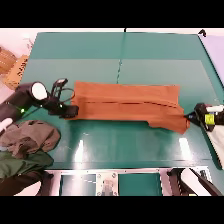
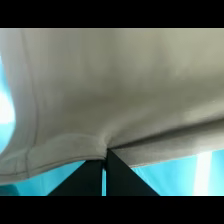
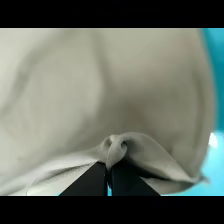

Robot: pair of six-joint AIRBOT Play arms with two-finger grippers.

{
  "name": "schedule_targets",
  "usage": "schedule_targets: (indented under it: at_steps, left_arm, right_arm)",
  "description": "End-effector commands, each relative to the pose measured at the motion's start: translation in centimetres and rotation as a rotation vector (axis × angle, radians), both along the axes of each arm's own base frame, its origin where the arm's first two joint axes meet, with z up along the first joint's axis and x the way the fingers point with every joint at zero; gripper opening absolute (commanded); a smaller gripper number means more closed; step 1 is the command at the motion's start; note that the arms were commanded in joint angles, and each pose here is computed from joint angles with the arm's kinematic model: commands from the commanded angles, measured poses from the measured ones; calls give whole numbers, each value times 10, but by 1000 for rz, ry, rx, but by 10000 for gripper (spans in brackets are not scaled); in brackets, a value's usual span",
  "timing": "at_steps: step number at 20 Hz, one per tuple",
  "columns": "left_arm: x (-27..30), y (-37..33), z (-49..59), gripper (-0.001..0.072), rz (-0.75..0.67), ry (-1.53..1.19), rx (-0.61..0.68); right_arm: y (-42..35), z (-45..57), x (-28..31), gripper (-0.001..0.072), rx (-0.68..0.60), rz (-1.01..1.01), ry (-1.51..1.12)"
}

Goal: Fold the shirts.

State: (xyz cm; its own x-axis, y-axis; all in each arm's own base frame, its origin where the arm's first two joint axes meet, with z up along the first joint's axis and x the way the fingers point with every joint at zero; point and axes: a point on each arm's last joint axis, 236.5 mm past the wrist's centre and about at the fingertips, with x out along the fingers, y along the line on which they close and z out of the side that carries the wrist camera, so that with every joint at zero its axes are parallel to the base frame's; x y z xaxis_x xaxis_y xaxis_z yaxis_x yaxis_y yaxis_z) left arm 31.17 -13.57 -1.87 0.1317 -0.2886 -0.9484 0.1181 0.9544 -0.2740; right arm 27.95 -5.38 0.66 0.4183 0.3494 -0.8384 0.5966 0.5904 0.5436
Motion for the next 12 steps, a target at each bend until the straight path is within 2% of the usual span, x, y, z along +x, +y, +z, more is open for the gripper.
schedule_targets:
  at_steps: [1, 9, 10, 11, 12]
  left_arm:
    - [52, -8, 23, 21, -33, -88, 5]
    - [179, -38, -29, 26, -74, -184, -3]
    - [192, -41, -31, 166, -64, -214, -7]
    - [204, -39, -27, 568, -46, -252, -8]
    - [217, -34, -17, 666, -22, -299, -9]
  right_arm:
    - [7, 30, 67, 18, 10, 34, -133]
    - [5, -51, 198, 26, 29, 99, -92]
    - [2, -60, 210, 127, 29, 97, -94]
    - [-3, -63, 222, 291, 17, 110, -112]
    - [-12, -59, 232, 381, -4, 125, -141]
